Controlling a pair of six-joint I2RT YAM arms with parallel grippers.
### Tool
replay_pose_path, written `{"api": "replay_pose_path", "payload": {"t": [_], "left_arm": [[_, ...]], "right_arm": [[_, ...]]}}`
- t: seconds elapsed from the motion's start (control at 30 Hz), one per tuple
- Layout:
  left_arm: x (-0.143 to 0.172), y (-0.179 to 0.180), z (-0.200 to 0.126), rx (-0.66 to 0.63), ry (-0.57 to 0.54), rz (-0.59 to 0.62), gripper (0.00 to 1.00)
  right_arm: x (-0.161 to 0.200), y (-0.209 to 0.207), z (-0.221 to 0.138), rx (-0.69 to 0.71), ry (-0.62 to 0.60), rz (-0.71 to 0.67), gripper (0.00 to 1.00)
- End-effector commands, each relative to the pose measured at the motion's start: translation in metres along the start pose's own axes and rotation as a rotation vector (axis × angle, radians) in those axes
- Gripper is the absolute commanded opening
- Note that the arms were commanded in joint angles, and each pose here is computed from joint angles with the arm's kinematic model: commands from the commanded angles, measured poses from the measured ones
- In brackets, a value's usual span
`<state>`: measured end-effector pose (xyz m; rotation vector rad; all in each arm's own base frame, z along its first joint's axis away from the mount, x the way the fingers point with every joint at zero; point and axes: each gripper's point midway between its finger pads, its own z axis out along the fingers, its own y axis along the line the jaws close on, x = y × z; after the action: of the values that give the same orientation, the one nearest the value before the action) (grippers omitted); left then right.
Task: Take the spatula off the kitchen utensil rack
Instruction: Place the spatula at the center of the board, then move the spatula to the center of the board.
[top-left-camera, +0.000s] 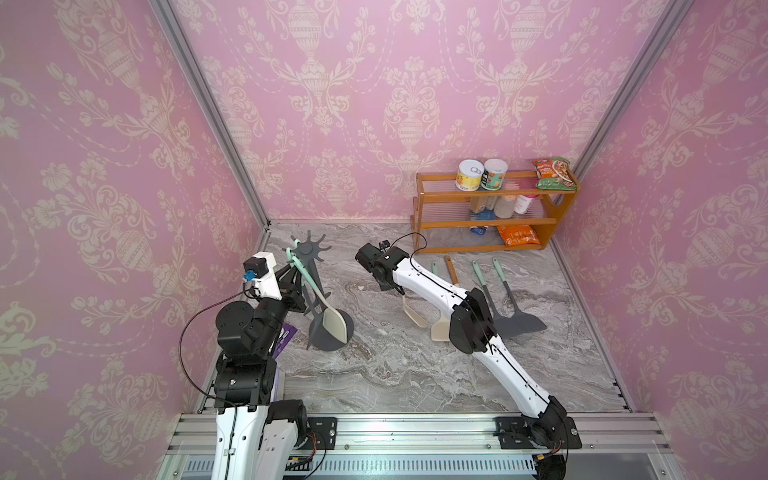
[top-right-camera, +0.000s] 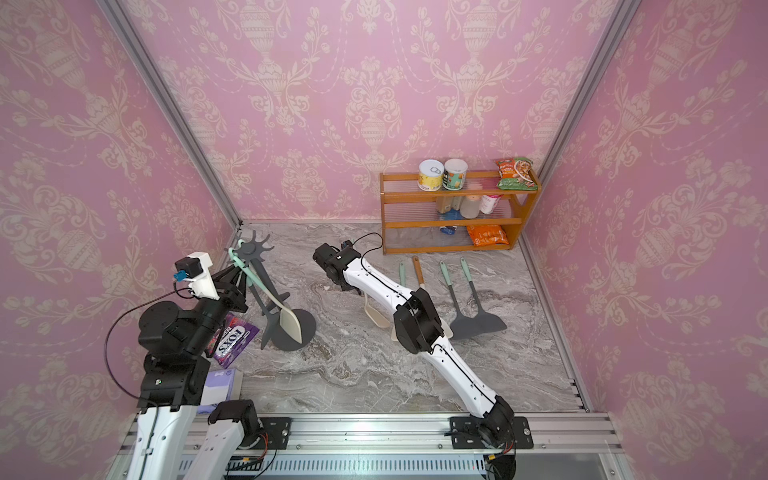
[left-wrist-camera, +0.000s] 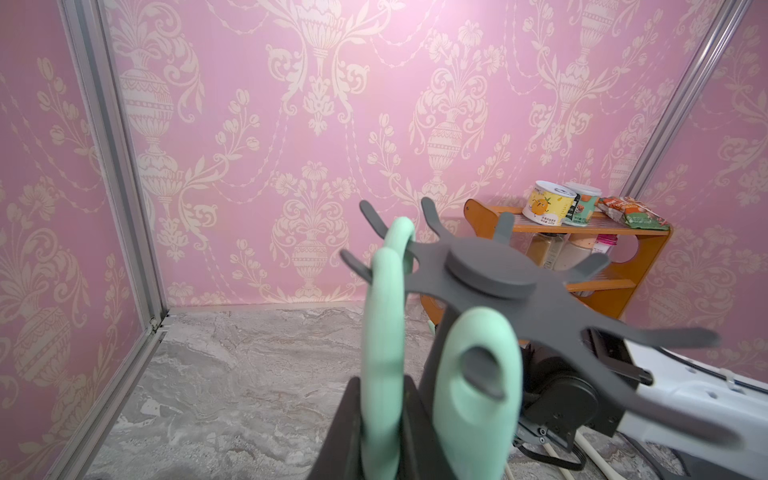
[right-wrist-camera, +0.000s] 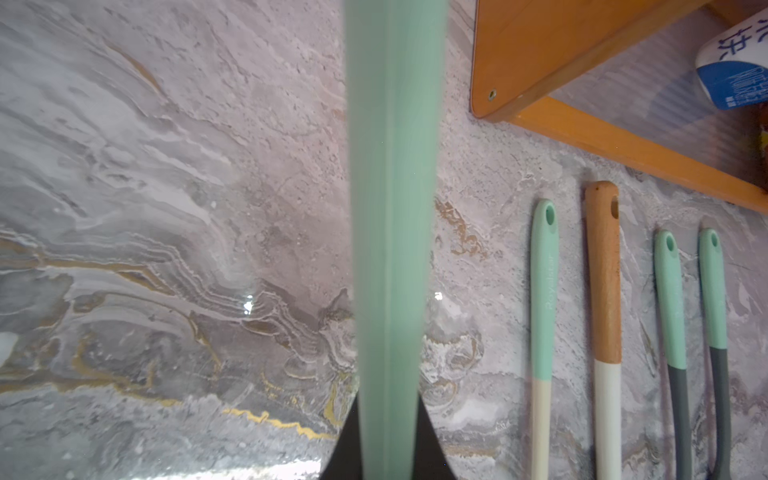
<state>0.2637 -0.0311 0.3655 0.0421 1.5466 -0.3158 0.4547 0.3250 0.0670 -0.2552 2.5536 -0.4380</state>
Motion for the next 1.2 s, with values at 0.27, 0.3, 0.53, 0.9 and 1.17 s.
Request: {"api": "replay_pose_path", "payload": {"t": [0.27,0.3,0.53,0.9,1.17], "left_arm": [[-0.008,-0.009,-0.002,0.042,-0.016,-0.001,0.00],[-0.008,-0.009,-0.002,0.041,-0.014,-0.001,0.00],[-0.006,-0.008,-0.001,0.036,-0.009,0.001,0.00],[-0.005,-0.007,0.000,0.035,-0.003,0.000,0.00],[-0.005,-0.007,0.000,0.034,-0.006,0.001,0.00]], "right_arm": [[0.038,0.004,0.043,-0.001,0.135,0.021,0.00],[0.039,0.004,0.046,-0.007,0.143,0.030,0.02],[0.039,0.008,0.048,-0.079,0.153,0.072,0.22],[0.042,0.028,0.039,-0.221,0.186,0.109,0.30],[0.073,0.023,0.045,-0.232,0.259,0.128,0.21]]}}
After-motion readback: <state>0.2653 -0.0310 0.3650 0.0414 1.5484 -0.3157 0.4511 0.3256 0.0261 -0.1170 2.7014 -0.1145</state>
